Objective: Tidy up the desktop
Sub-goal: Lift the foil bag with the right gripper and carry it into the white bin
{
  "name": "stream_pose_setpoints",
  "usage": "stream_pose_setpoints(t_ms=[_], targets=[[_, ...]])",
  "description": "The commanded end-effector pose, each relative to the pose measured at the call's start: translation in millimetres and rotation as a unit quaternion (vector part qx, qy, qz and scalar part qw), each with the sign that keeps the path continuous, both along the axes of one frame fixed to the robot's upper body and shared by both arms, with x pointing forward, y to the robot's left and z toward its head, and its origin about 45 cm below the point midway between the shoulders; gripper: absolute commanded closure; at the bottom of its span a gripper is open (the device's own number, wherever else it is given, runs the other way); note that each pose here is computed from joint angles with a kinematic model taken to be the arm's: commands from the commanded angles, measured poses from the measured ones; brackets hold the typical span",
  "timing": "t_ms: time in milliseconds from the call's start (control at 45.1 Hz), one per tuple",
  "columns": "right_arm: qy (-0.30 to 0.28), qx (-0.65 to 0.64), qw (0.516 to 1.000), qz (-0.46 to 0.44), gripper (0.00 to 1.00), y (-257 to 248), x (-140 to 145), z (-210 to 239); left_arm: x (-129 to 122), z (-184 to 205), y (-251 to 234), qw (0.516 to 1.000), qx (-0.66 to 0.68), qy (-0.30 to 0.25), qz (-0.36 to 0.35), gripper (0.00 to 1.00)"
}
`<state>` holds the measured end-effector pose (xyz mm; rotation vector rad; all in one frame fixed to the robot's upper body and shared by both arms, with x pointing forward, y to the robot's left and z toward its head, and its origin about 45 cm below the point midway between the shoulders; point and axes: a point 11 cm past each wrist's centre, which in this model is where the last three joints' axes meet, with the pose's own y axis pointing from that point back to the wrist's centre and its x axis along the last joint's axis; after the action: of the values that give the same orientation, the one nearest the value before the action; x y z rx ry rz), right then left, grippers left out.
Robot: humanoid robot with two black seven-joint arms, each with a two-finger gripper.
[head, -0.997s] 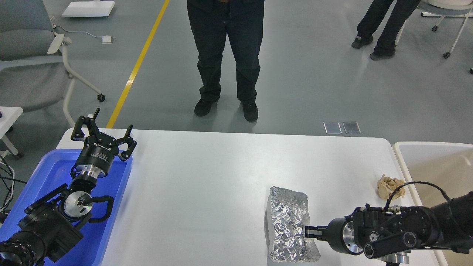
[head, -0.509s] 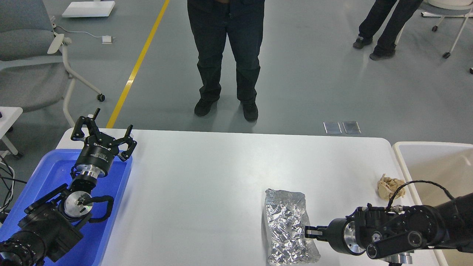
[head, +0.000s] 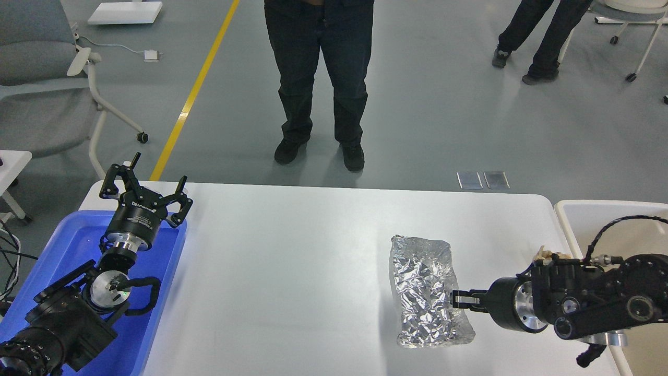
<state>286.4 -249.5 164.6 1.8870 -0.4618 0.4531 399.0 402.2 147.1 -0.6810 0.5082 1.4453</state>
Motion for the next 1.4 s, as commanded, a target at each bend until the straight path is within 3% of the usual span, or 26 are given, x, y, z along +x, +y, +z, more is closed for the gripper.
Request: stream_pose_setpoints(t_ms=[0,443,731,975,1152,1373], targets=[[-0.026,-0.027,0.999,-0.005,1.00,-22.5,10.9,37.1,-0.4,-0.2,0.5,1.000,0.000,0.000,0.000,0.00],[-0.047,-0.084,0.995,-0.017,1.00,-66.4,29.6,84.3,-0.4,0.0,0.7,1.000,0.000,0.000,0.001,0.00],[-0.035,-0.092,0.993,-0.062,1.00,-103.0,27.1,109.8,-0.9,-0.6,0.8,1.000,0.000,0.000,0.001,0.00],[-0.049,-0.100,0.982,-0.150,1.00,-168.8,22.5,142.7,-0.9,-0.8,0.6,1.000,0.000,0.001,0.000,0.00],[-0.087,-0.112,0.963,-0.227,1.00,-226.8,29.3,160.6,-0.9,-0.8,0.6,1.000,0.000,0.001,0.000,0.00],[-0.119,-0.110,0.933,-0.320,1.00,-296.4,16.7,175.8,-0.4,-0.3,0.6,1.000,0.000,0.000,0.001,0.00]])
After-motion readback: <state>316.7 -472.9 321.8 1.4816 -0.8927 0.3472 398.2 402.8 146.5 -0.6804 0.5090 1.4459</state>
